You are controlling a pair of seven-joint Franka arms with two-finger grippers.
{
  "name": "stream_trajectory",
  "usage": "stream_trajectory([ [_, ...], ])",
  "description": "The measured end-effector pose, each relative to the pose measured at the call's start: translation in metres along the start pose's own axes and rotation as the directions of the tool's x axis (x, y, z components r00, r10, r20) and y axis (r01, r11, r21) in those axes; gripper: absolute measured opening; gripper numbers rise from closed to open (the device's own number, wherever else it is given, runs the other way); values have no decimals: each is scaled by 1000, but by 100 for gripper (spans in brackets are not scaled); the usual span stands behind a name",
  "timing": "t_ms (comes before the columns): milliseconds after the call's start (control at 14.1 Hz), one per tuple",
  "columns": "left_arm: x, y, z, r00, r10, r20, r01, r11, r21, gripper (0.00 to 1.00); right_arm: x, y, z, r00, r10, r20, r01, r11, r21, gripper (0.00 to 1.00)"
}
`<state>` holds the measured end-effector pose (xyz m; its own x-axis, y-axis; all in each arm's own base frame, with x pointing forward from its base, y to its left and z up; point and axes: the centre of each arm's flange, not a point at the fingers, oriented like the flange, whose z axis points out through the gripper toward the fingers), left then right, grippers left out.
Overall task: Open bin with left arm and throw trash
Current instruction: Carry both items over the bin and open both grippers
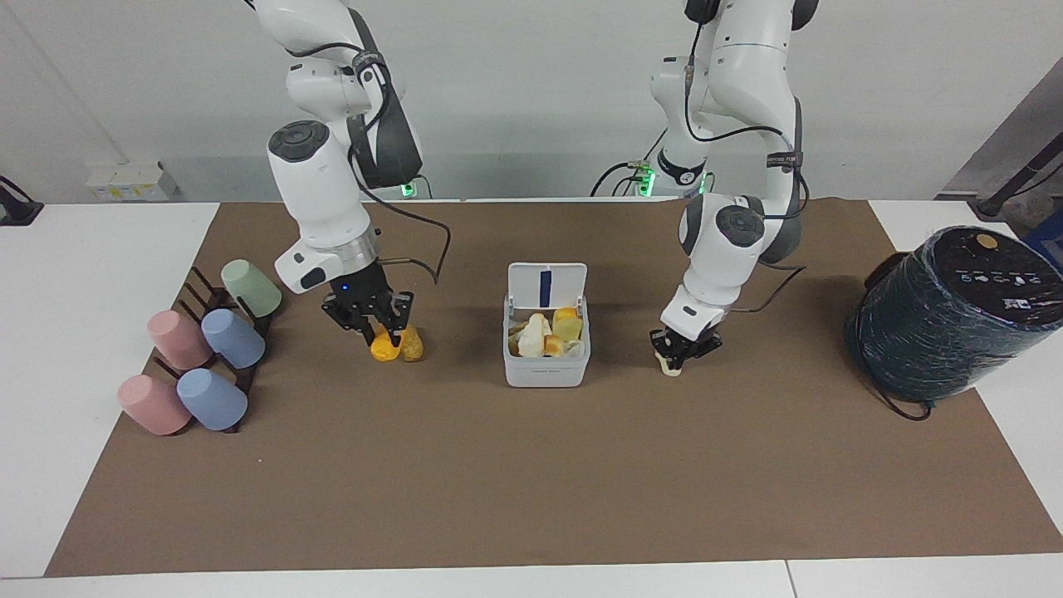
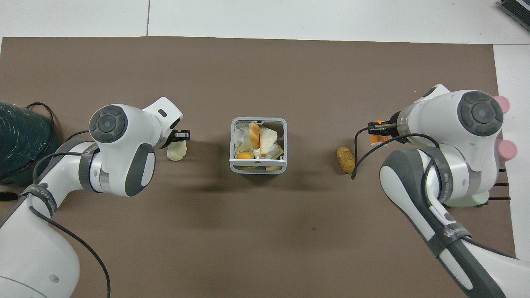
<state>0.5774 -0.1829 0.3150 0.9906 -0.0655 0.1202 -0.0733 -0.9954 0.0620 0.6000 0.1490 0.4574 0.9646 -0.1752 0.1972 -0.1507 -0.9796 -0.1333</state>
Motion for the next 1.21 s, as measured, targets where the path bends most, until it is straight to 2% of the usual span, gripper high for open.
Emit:
stream_trajectory([
  [427,38,20,-66,999,-53,1,53,998,-15,7,-7,-74,-12,986,167,-13,-166,984,72,40],
  [640,47,53,-103,995,-103,-4,103,994,-35,7,-25,-117,-3,975,224,7,-224,970,91,40],
  [854,42,106,-131,987,-162,-22,160,985,-66,7,-51,-157,9,966,254,36,-257,962,97,40],
  [996,30,138,-135,981,-191,-19,189,979,-77,7,-61,-171,14,962,268,46,-271,957,99,40],
  [1138,26,147,-134,978,-207,-15,206,975,-79,7,-64,-174,16,962,267,49,-271,958,97,40],
  [1209,27,146,-134,977,-212,-15,211,974,-79,7,-64,-174,16,962,268,50,-272,958,96,47],
])
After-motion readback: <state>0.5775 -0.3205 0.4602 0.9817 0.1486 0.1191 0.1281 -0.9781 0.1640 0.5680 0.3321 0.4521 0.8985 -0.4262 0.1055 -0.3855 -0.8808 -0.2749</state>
